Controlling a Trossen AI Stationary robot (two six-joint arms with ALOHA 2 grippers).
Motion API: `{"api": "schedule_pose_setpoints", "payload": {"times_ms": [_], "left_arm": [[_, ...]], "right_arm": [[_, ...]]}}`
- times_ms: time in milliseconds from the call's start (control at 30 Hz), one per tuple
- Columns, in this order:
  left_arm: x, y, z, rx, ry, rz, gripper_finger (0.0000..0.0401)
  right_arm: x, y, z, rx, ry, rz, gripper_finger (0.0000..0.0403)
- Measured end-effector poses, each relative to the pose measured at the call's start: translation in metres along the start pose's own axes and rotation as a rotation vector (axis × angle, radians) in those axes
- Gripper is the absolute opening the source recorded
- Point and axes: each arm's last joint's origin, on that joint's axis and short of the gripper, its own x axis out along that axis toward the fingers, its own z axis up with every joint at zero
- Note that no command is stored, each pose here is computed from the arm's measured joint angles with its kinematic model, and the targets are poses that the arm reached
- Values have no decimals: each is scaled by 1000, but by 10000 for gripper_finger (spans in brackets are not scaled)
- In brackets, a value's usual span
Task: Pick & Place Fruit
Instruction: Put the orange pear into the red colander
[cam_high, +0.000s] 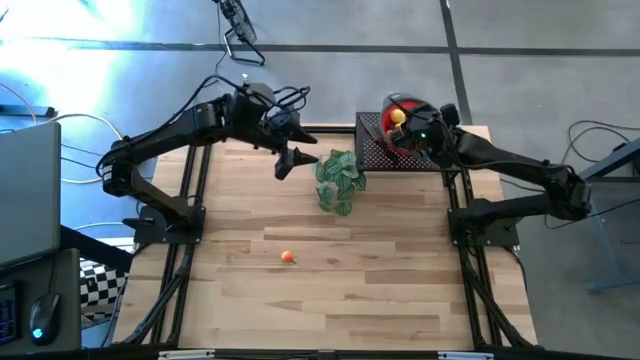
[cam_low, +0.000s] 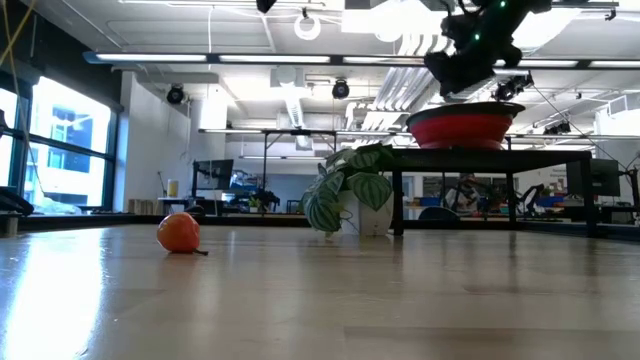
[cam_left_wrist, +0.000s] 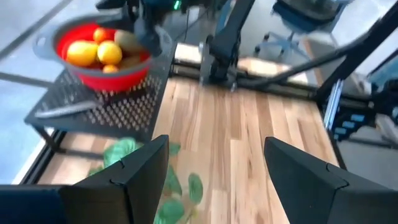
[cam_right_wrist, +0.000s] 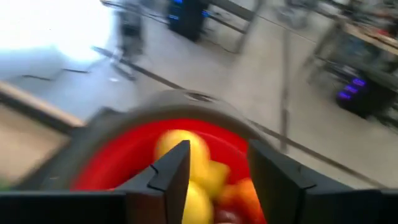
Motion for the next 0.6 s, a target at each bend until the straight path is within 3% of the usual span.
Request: {"api": "schedule_pose_setpoints", "payload": {"times_ms": [133, 400, 600], "left_arm": [[0, 0, -9, -8, 91, 3, 260], [18, -12, -40, 38, 275, -32, 233], [43, -35, -78, 118, 391, -111, 181]], "right_arm": [[-15, 12, 5, -14, -57, 213, 157], [-49, 38, 10, -52, -142, 737, 123], [-66, 50, 6, -96, -139, 926, 101]]}}
